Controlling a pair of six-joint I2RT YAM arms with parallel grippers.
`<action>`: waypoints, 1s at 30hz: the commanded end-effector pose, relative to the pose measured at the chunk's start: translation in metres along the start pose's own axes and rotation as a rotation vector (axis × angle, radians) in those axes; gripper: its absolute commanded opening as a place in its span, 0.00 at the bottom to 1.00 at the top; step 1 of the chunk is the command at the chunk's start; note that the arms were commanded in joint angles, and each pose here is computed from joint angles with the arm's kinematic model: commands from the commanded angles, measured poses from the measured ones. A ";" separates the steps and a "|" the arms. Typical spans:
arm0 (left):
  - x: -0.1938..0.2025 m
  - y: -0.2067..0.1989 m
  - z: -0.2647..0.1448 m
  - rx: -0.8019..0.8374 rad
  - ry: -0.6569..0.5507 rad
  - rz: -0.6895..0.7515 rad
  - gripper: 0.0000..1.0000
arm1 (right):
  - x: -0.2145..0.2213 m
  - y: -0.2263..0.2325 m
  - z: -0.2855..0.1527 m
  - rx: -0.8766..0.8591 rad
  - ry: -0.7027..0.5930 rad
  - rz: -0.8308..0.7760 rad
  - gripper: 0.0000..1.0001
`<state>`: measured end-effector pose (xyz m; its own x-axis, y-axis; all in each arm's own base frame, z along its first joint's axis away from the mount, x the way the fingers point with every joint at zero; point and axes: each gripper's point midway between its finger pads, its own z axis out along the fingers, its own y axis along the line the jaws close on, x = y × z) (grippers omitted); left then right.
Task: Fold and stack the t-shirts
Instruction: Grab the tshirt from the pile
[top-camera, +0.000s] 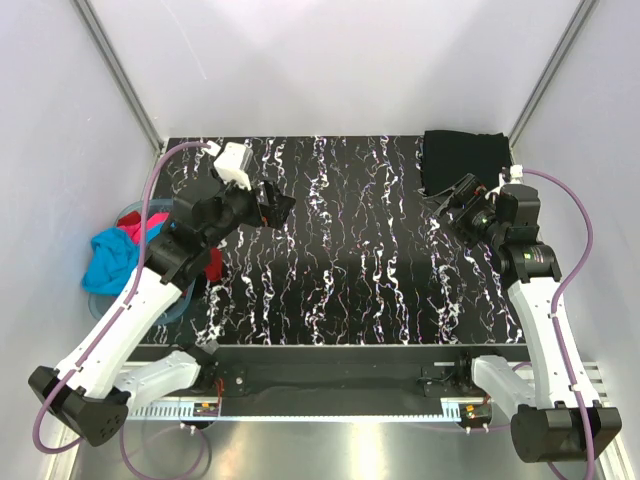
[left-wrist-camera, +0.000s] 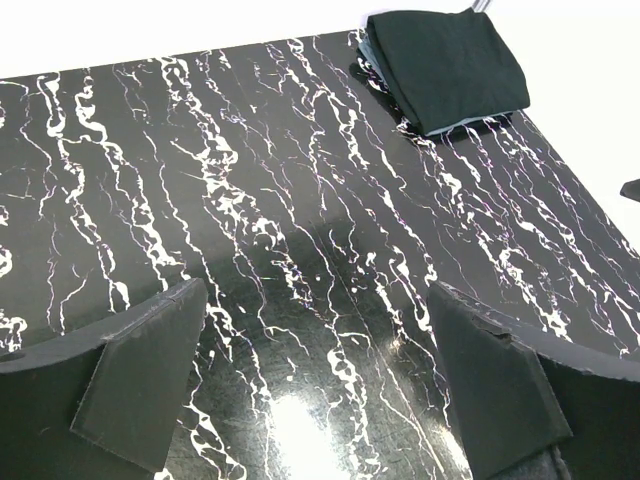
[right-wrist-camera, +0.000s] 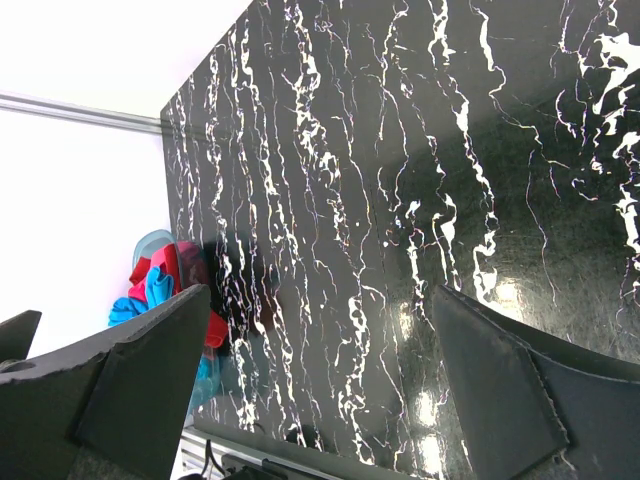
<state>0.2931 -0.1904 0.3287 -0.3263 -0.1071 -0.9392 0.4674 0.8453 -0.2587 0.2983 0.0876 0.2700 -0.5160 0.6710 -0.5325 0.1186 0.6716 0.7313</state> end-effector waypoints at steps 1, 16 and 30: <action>-0.025 -0.002 -0.002 -0.009 -0.094 -0.012 0.99 | -0.015 0.018 -0.010 -0.046 -0.057 -0.031 1.00; 0.008 0.155 -0.059 -0.695 -0.004 -0.549 0.88 | -0.014 0.031 -0.021 -0.103 -0.067 -0.037 1.00; 0.139 0.278 -0.125 -1.440 0.153 -0.969 0.88 | 0.003 0.053 -0.023 -0.199 0.023 -0.020 1.00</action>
<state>0.2755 0.0834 0.1661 -0.2110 -0.8220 -0.5289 -0.9075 0.3658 -0.2065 0.2841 0.1072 0.2917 -0.5381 0.6594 -0.5250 0.0209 0.6332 0.7737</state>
